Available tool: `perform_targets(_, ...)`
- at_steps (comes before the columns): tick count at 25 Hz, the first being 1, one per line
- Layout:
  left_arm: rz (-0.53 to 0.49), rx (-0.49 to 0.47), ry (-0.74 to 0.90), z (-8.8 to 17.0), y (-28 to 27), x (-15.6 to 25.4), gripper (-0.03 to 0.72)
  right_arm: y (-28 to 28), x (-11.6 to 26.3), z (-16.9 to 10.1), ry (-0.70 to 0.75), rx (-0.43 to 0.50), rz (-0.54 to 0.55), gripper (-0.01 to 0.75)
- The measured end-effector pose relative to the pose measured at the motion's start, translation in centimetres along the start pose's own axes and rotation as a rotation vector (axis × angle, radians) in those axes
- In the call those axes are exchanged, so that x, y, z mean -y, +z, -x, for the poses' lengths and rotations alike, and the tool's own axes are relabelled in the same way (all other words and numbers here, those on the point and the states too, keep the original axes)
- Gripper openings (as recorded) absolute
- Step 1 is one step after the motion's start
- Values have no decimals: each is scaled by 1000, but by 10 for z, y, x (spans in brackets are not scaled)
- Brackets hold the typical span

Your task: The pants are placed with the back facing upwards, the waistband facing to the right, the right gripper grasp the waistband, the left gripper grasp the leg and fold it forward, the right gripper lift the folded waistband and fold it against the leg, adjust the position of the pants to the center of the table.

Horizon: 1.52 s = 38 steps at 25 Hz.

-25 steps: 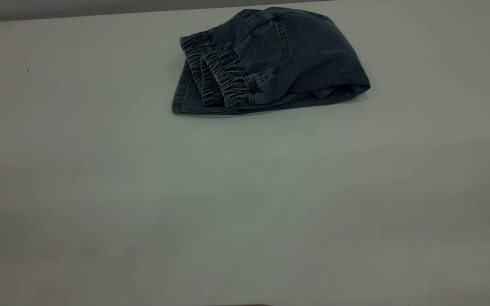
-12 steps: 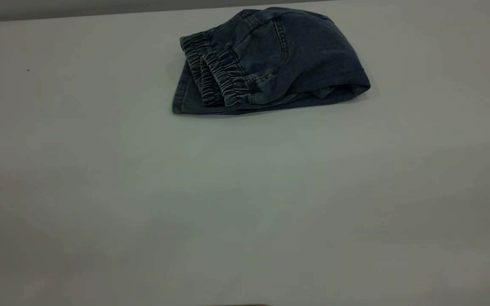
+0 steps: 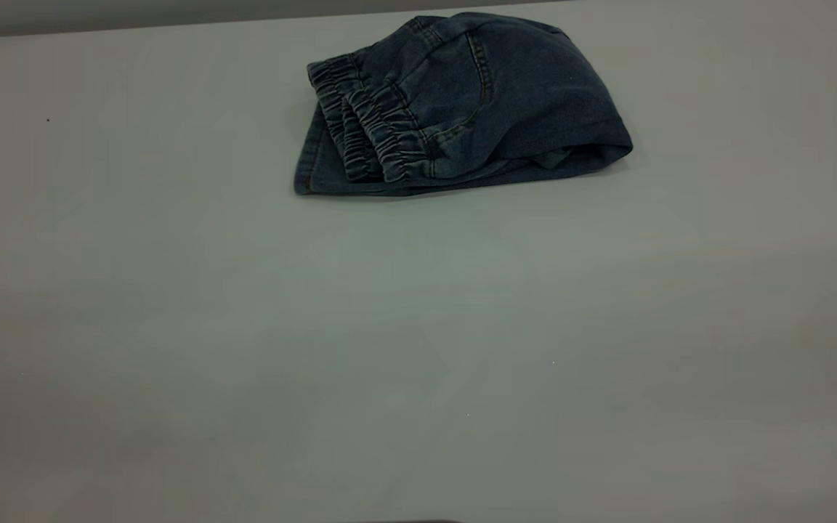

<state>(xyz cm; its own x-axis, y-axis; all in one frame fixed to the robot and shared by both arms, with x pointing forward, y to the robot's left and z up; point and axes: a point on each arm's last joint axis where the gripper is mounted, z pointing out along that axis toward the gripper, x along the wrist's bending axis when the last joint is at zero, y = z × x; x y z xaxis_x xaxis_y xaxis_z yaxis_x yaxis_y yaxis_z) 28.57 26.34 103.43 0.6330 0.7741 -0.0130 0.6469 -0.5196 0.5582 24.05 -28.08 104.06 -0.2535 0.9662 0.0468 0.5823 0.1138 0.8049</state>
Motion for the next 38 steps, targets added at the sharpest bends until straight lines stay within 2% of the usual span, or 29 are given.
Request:
perform_targets(8,4,0,0,0,0,0,360,0,0,0,0,0,0,570)
perform_targets(11,44,-18,-22,-1,-5,3,360,0,0,0,0,-1,0,570)
perform_targets(14,121,-92,-104,-4,-15,11,360,0,0,0,0,-1,1,570)
perform_targets(21,335,-336,-300,1,-37,35,360,-1,1,0,-1,-1,9,570)
perform_targets(26,411,-460,-381,9,-43,44,360,-5,4,-2,-6,-1,42,570)
perform_targets(38,430,-481,-389,12,-44,47,360,-9,7,-3,-12,-2,80,570)
